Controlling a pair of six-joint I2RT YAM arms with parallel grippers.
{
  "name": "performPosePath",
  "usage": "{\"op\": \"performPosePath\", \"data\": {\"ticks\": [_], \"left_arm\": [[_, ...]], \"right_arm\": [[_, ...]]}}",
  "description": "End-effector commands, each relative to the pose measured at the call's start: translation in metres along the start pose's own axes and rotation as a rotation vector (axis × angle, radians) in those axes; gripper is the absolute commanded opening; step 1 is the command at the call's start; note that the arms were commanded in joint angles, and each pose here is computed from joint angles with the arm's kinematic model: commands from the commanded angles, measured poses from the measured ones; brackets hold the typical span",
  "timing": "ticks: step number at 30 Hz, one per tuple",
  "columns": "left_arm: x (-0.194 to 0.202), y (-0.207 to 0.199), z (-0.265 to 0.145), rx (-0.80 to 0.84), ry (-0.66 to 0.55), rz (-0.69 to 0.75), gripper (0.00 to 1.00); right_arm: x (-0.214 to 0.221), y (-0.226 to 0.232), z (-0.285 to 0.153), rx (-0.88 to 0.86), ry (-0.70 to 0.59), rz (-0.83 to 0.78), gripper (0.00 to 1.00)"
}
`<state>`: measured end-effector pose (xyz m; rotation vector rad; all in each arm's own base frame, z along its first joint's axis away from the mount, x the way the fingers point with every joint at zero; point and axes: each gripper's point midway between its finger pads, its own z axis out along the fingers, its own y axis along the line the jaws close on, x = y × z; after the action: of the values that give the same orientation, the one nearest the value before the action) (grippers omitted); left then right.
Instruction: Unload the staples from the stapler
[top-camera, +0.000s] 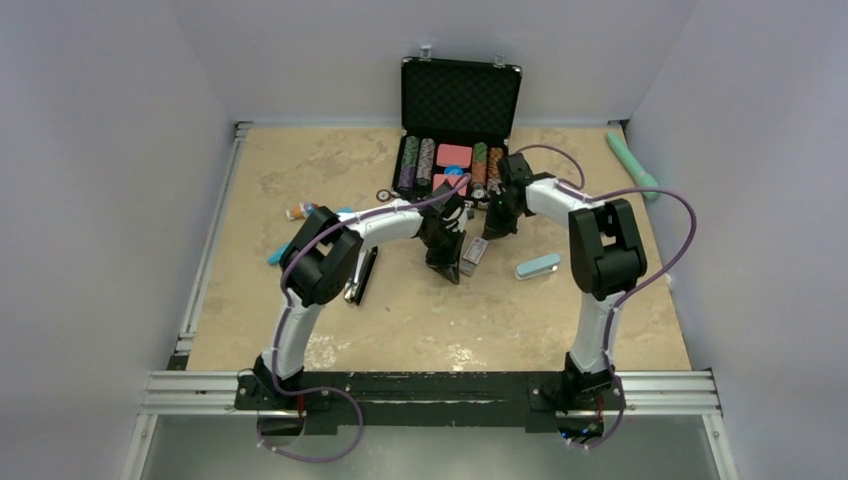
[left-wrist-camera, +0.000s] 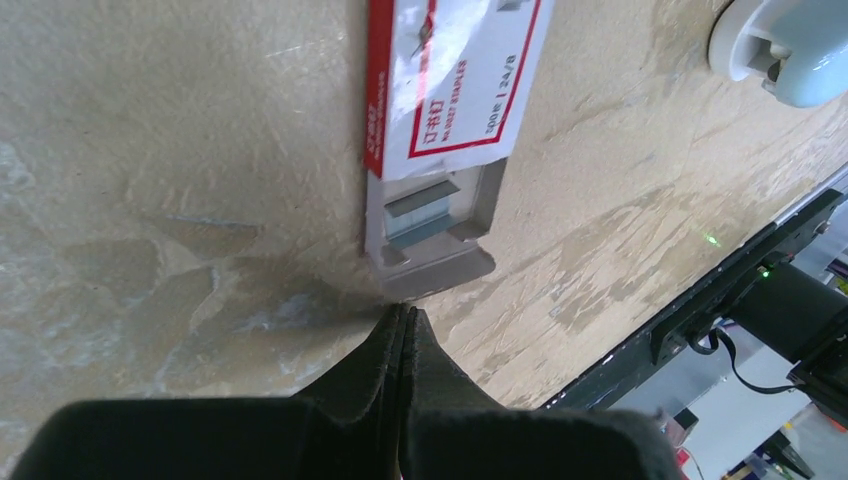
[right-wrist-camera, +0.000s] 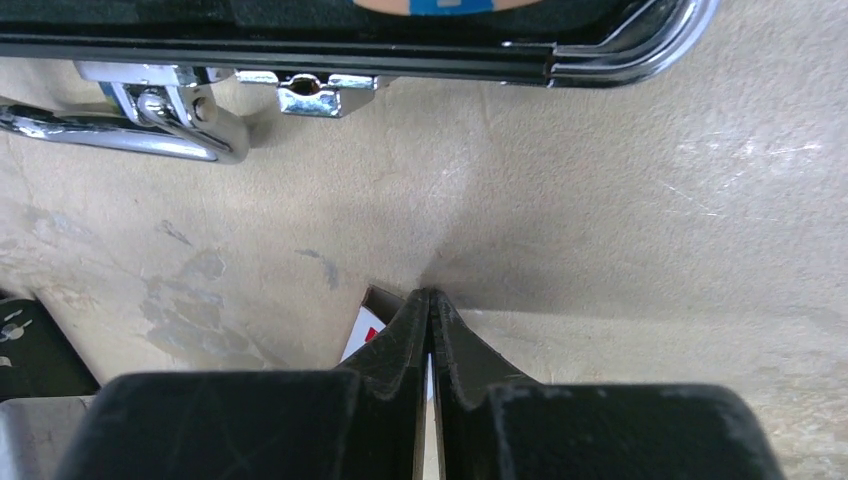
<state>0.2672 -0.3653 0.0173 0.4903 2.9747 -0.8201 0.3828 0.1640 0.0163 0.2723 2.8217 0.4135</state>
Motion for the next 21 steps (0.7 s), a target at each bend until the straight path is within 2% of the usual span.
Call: {"op": "performPosePath", "data": {"ticks": [1,21], "left_arm": [[-0.015,0.006,0.002,-0.062,-0.082,0.005,0.00],[-0.016,0.007,0.001,-0.065,-0.098,0.009,0.00]], "right_arm": [[0.017,-0.002,-0.001,-0.006,0.039,0.005,0.07],[0.048,-0.003,0.005,-0.016,0.098,-0.010,0.04]]}}
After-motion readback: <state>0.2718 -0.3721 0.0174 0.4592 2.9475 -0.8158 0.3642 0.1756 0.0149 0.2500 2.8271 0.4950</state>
